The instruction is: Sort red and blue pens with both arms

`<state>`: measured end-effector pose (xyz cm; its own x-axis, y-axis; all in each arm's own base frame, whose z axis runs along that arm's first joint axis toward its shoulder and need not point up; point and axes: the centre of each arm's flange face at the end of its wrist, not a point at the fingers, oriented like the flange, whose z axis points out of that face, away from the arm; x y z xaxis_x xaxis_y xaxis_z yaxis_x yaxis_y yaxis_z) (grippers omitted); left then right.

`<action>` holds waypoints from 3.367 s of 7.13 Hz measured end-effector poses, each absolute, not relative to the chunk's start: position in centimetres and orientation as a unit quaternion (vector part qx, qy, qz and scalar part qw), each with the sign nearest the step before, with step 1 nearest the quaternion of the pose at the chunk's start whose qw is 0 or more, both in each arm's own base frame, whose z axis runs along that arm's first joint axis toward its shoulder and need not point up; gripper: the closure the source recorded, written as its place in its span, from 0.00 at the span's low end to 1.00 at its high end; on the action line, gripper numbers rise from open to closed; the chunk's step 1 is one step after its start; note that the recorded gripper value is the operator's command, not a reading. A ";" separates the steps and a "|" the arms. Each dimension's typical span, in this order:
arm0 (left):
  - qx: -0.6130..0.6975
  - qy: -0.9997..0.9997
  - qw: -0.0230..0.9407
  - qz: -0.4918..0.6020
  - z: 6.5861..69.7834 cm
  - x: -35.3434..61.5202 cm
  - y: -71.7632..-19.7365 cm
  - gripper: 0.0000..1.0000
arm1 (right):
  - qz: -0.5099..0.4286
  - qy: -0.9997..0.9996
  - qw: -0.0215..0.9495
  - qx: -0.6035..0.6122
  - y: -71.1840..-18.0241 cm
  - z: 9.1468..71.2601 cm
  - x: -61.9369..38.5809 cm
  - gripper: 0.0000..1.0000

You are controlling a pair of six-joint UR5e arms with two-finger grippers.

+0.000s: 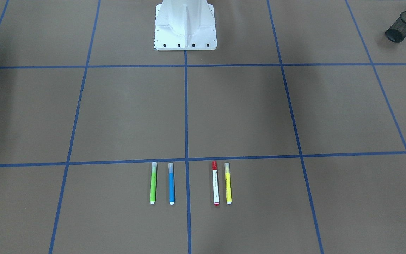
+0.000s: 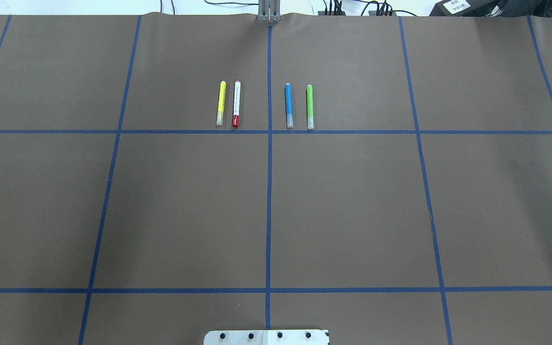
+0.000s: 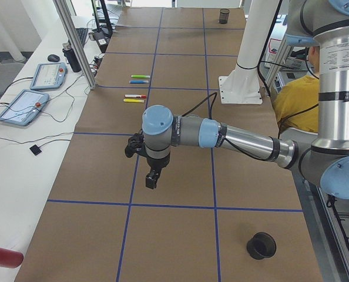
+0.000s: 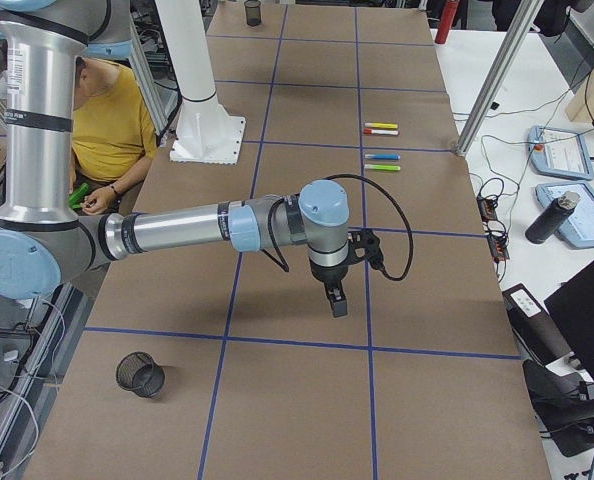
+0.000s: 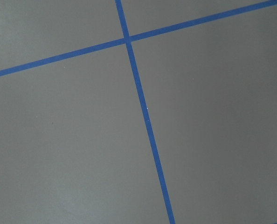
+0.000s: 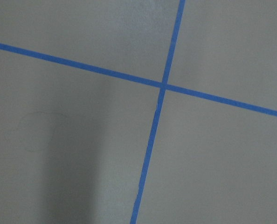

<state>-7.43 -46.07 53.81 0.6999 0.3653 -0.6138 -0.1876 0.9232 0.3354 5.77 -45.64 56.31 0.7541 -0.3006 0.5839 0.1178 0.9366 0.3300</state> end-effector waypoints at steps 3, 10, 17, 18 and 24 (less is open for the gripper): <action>0.177 0.396 0.890 0.138 50.1 -6.2 -51.8 0.00 | -0.125 -0.332 0.916 0.189 -49.0 53.3 5.2 0.00; 0.152 0.496 0.847 0.119 37.6 14.4 -57.9 0.00 | -0.176 -0.349 0.897 0.206 -53.0 48.4 -1.6 0.00; 0.058 0.466 0.881 0.056 24.7 46.3 -62.5 0.00 | -0.177 -0.350 0.897 0.205 -53.0 48.4 -1.7 0.00; 0.056 0.456 0.887 0.048 23.2 49.2 -63.2 0.00 | -0.177 -0.350 0.897 0.205 -53.0 48.5 -1.7 0.00; 0.053 0.427 0.901 0.049 23.1 57.9 -64.1 0.38 | -0.176 -0.349 0.897 0.204 -53.1 48.6 -1.7 0.00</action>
<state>57.87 -64.13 23.06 0.6297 0.1347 -0.7651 -0.0436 0.9894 0.1383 -1.72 -53.07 48.60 0.6936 -0.4590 0.5552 0.1739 0.8546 0.4892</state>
